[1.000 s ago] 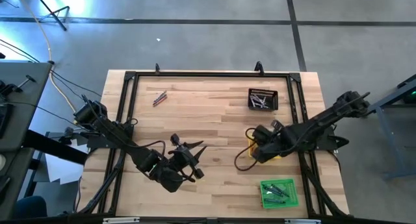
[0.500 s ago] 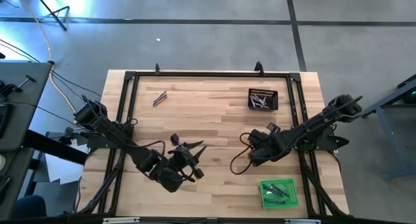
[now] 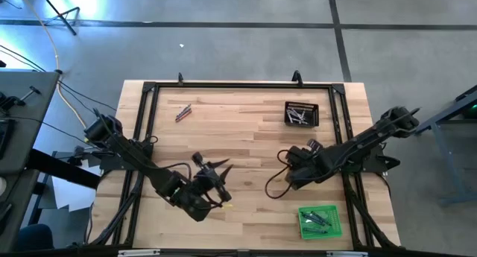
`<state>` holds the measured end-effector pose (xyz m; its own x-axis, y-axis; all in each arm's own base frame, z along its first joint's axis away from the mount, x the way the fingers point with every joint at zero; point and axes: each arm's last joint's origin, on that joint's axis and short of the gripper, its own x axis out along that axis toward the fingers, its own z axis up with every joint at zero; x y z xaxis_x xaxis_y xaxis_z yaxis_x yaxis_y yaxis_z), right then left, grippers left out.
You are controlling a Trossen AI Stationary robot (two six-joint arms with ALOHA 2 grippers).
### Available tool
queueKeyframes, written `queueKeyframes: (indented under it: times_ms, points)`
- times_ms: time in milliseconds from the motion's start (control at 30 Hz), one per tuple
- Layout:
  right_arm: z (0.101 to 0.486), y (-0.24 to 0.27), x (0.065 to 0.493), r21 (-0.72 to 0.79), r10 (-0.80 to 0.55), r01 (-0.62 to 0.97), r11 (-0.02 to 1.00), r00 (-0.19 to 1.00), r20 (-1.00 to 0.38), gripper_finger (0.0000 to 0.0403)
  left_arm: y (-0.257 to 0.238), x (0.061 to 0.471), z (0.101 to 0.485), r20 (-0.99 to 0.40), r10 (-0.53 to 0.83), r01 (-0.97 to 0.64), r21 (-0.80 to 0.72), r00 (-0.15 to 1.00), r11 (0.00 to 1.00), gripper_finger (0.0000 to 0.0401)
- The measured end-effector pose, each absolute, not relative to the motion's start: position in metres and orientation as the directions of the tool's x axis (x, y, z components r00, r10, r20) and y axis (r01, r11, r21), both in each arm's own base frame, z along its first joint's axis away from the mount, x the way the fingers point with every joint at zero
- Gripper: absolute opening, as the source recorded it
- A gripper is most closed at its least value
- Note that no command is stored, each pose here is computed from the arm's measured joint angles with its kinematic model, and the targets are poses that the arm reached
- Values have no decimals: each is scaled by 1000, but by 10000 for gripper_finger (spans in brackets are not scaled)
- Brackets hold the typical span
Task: Sort crayons
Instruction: Put the orange crayon into the yellow basket
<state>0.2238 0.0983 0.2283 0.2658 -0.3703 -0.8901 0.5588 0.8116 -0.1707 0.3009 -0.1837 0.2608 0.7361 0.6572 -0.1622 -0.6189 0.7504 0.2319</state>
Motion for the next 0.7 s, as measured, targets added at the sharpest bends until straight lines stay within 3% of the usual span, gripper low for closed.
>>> queueKeyframes:
  times_ms: [133, 233, 333, 467, 600, 700]
  points:
    - [254, 96, 220, -114, -382, 566, 816, 380, -842, 117, -163, 291, 262, -226, 678, -631, 251, 699, 734, 87]
    - [271, 95, 218, -73, -389, 560, 825, 470, -792, 117, -133, 281, 259, -365, 694, -656, 243, 621, 715, 87]
    - [283, 92, 215, -46, -385, 545, 837, 528, -757, 117, -99, 270, 252, -525, 719, -696, 293, 456, 655, 87]
    - [288, 91, 214, -47, -393, 533, 845, 557, -732, 117, -54, 258, 243, -706, 691, -687, 427, 152, 587, 87]
    - [287, 89, 216, -61, -401, 529, 846, 557, -728, 117, -12, 252, 228, -800, 597, -614, 504, -66, 608, 87]
    - [288, 87, 218, -59, -405, 534, 843, 559, -724, 117, 19, 251, 216, -856, 499, -577, 476, -133, 664, 87]
